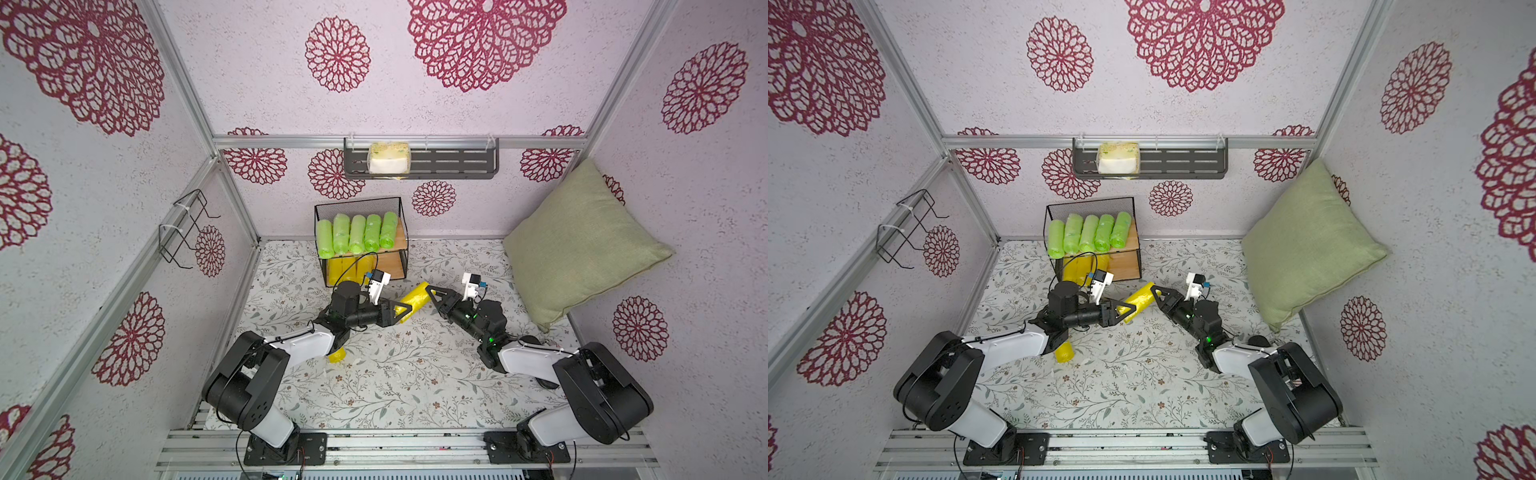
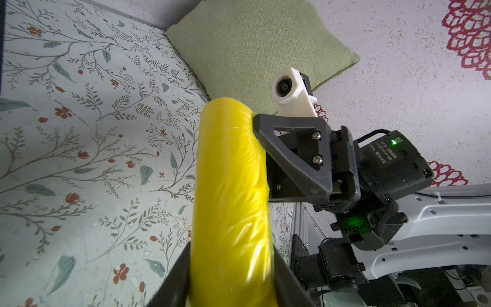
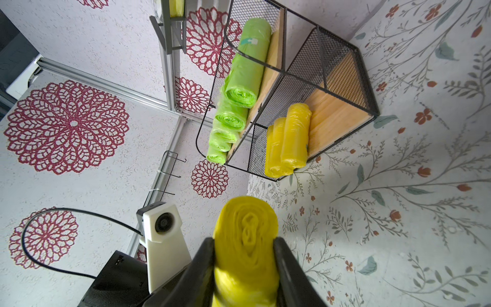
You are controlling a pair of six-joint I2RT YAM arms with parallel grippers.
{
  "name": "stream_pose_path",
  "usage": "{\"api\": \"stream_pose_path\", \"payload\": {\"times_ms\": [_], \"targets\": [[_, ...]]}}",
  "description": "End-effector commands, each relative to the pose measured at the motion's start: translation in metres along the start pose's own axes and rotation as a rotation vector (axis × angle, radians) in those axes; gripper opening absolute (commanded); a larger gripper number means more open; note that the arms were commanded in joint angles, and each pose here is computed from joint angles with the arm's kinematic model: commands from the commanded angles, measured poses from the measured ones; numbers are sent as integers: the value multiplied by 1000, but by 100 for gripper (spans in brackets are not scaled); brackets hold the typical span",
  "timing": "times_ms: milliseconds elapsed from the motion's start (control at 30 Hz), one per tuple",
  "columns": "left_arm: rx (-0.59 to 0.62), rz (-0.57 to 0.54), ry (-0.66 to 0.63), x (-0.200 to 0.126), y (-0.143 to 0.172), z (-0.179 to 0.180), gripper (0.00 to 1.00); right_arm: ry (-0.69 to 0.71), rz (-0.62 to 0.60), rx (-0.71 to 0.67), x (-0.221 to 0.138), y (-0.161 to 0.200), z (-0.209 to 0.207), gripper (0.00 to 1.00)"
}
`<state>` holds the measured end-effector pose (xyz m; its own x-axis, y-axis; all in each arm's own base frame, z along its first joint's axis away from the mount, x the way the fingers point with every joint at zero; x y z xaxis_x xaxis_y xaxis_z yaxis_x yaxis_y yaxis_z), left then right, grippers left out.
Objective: Sort the rolls of trash bags by color and place them on the shelf
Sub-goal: Pick up the roll of trash bags from the center of the board, then place the roll of trash bags on the shelf.
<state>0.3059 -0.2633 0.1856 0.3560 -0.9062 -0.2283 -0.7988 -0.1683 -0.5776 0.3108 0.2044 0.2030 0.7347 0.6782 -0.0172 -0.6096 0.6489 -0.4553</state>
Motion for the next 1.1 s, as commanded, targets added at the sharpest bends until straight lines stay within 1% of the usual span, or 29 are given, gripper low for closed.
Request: {"api": "stream_pose_path", "payload": {"times_ms": [0,67,100,167,267,367,500,600,733,933,1033,1067], "targets": [[47,-107,-86,-10,-14,5,30,-11,-79,-45,-9,-15,4,60],[64,-151,-185,-14,-19,15,30,27,-102,-76,-15,-19,0,71],[78,-177,-250,-17,-22,21,29,52,-115,-99,-18,-21,-2,74],[109,-211,-389,-23,-27,34,29,96,-132,-146,-23,-24,-4,76],[158,-238,-590,-26,-34,55,28,138,-144,-193,-29,-26,-6,77],[175,-264,-734,-27,-42,70,28,150,-147,-219,-33,-26,-5,78],[204,-304,-816,-21,-54,79,28,166,-147,-234,-37,-24,-8,78],[258,-304,-871,-9,-61,82,28,167,-146,-233,-38,-23,-10,78],[291,-313,-960,4,-66,91,28,165,-142,-234,-39,-22,-11,78],[318,-304,-1010,28,-69,102,30,168,-136,-236,-41,-20,-14,78],[337,-316,-1042,36,-76,107,30,161,-131,-232,-41,-19,-14,79],[342,-289,-1074,42,-69,121,30,160,-128,-233,-41,-18,-14,79]]}}
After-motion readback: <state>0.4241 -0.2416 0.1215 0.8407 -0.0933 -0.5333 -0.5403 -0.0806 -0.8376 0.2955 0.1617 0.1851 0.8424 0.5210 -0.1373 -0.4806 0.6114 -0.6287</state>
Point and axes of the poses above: each gripper's point midway between its finger pads, its own x axis out along the fingers, its own z axis along the line the jaws close on, y = z × x, the point moved 5 cm from there along -x, back along the fingers, and after that the axes turned 7 degrees about -x, right-handed, at the moved point
